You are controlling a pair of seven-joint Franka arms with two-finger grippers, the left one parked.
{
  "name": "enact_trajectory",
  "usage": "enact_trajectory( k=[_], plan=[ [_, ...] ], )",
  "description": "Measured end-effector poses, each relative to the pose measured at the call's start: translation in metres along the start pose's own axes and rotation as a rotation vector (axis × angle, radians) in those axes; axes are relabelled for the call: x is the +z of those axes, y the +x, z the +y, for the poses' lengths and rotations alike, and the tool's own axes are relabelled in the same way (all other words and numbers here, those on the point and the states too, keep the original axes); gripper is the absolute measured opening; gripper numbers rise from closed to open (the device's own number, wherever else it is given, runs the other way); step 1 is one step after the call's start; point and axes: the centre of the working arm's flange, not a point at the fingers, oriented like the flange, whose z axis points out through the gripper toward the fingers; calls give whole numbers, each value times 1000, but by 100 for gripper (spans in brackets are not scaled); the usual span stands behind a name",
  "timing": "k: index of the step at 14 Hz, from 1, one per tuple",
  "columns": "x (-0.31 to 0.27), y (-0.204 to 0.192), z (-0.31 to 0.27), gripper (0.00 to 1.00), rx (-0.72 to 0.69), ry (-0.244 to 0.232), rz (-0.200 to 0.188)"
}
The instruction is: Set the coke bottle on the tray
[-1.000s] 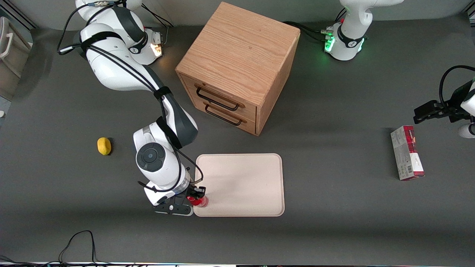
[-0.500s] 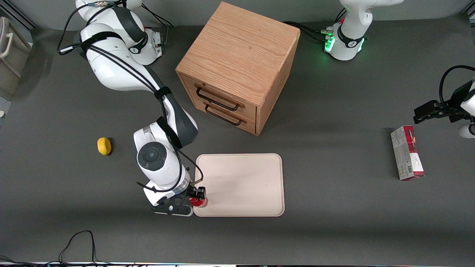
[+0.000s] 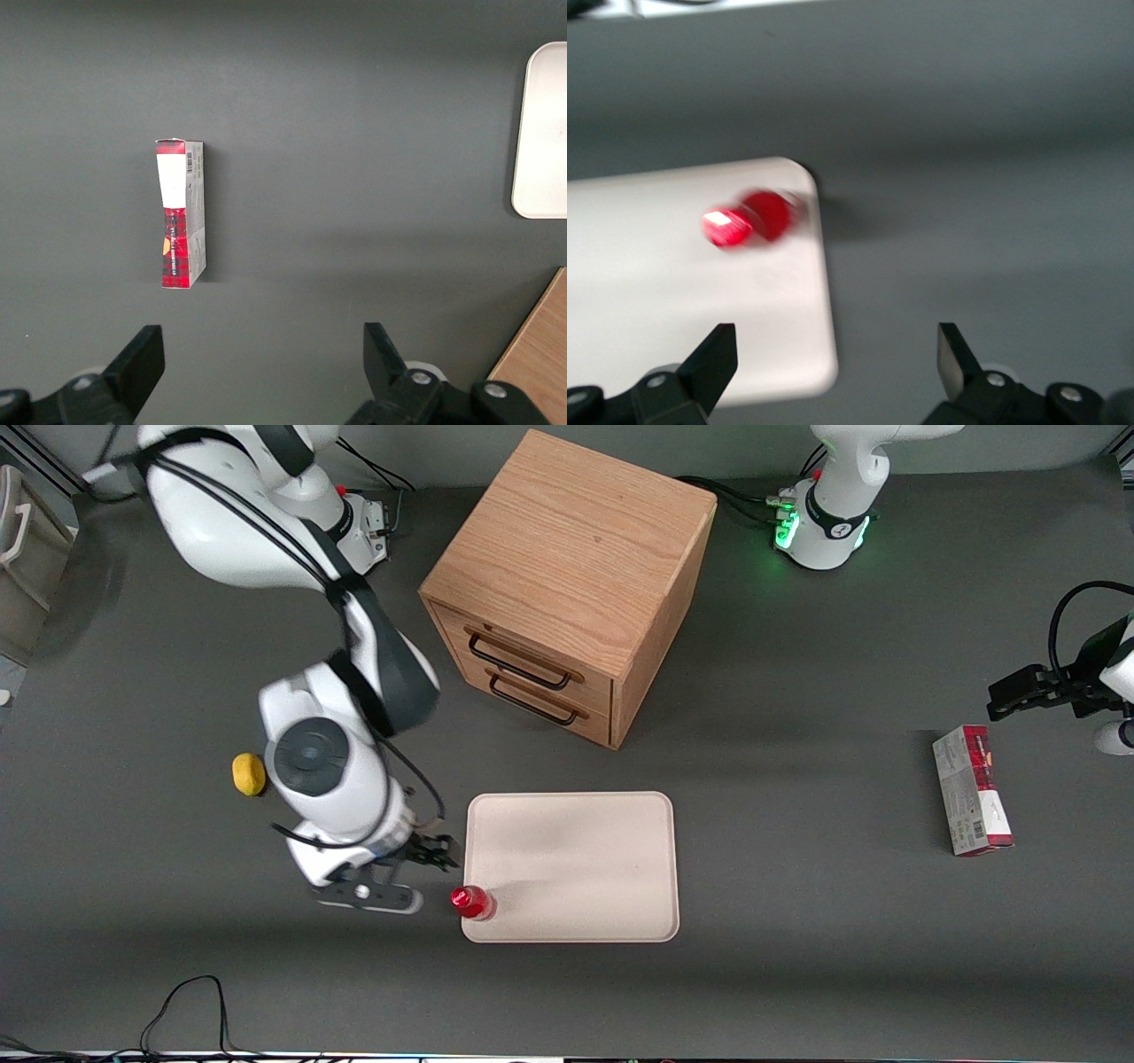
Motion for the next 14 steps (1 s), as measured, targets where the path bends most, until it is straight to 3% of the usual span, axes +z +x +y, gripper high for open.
enact_trajectory(
  k=[2,5,9,14],
  plan=[
    [-51,-15,58,100,-71,-8,-49],
    [-105,-56,149,100,-74,-51,-86],
    [-134,-105,232,100,-29,33,-109],
    [-136,-118,247,100,-14,65,-92]
  ],
)
